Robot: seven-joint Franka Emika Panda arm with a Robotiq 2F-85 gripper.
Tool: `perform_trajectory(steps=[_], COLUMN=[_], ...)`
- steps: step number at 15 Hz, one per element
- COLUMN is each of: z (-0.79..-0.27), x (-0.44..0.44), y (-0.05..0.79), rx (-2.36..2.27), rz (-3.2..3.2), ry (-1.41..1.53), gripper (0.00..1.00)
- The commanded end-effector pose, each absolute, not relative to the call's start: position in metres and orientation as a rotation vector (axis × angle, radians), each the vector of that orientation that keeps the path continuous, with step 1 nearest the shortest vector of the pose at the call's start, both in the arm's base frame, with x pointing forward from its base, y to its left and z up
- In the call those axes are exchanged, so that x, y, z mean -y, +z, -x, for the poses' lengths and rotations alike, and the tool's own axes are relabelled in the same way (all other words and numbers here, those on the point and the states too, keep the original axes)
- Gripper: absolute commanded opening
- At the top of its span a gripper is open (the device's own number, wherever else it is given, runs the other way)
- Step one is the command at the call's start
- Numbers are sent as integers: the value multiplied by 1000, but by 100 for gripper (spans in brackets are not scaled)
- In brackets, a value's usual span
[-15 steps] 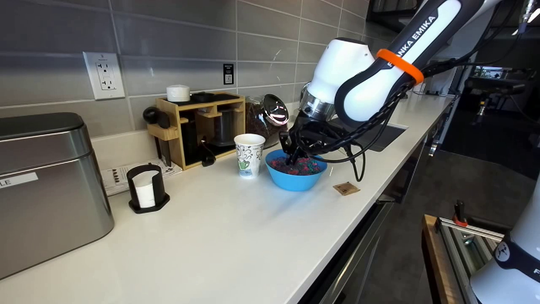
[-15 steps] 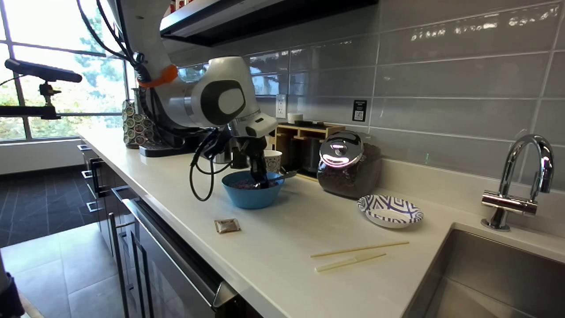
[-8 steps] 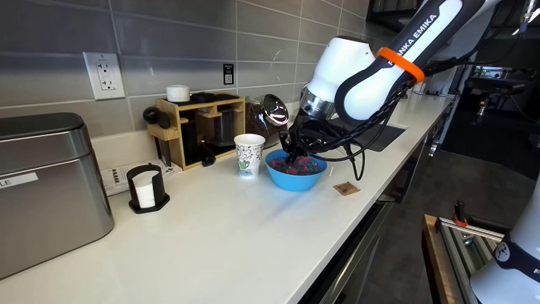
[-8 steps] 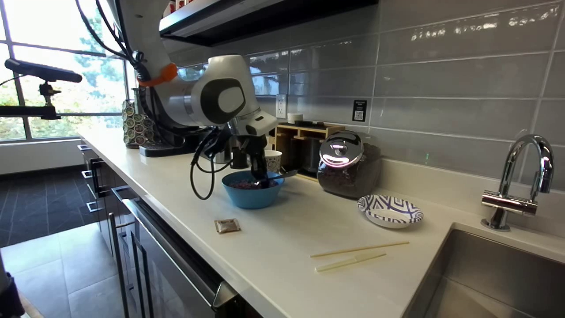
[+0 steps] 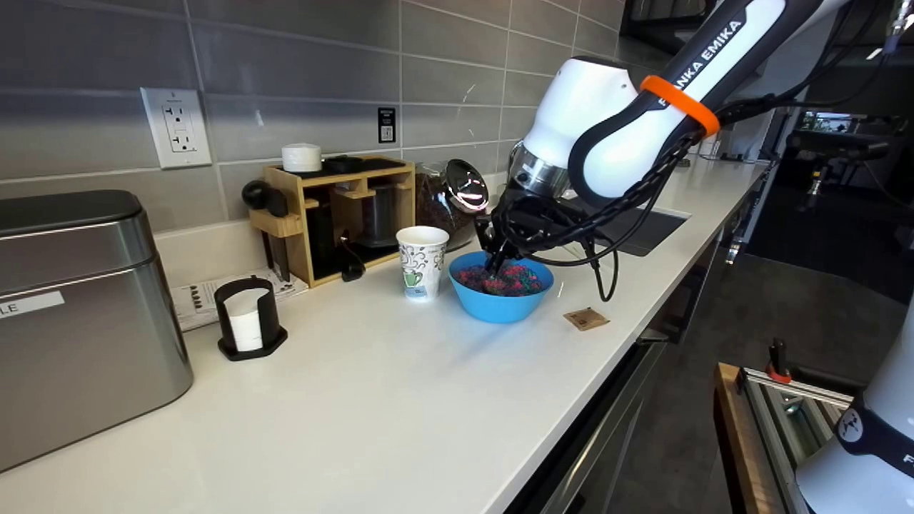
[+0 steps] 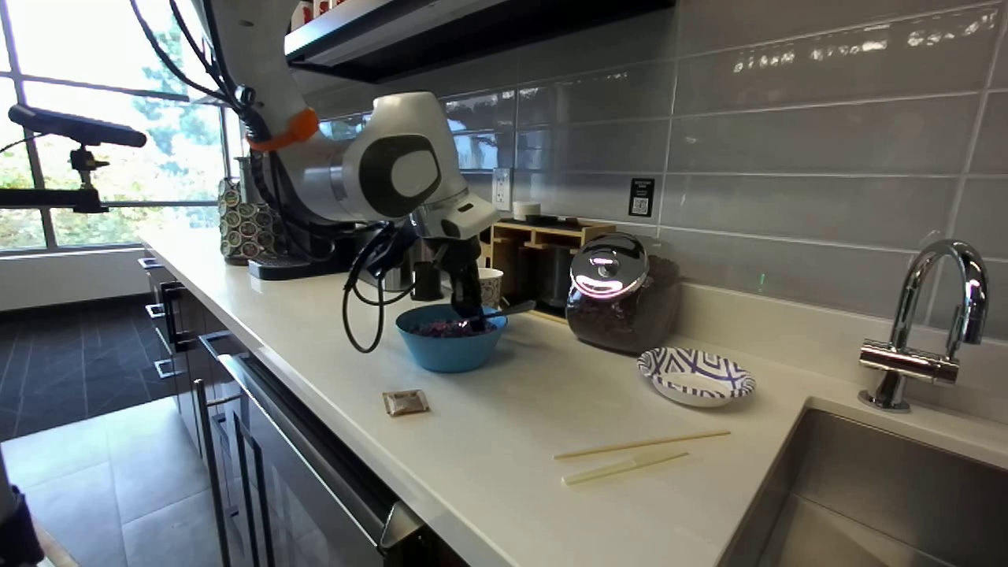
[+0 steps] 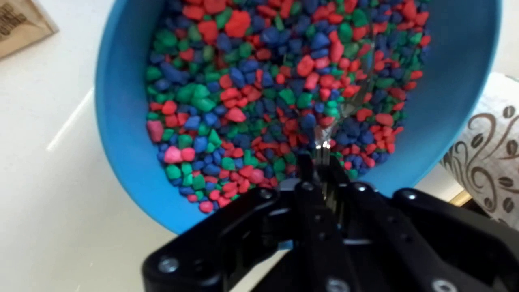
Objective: Transfer a spoonful of contents from the blue bowl to the cup
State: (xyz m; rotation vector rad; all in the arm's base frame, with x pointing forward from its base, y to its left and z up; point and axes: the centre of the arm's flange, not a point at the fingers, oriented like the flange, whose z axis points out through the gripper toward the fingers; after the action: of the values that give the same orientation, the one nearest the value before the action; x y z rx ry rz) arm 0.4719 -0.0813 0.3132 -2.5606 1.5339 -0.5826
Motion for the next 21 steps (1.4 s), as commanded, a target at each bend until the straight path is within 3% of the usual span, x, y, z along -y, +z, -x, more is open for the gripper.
perform_trajectory(steps=[1,10,21], z=[-469,-479,-544], x=[83,92,86], y=[328,375,435], rx=[-1650,-1944,-2270], rz=[2512,2408,2185], ry=[-565,-413,-308], gripper=[2,2,2])
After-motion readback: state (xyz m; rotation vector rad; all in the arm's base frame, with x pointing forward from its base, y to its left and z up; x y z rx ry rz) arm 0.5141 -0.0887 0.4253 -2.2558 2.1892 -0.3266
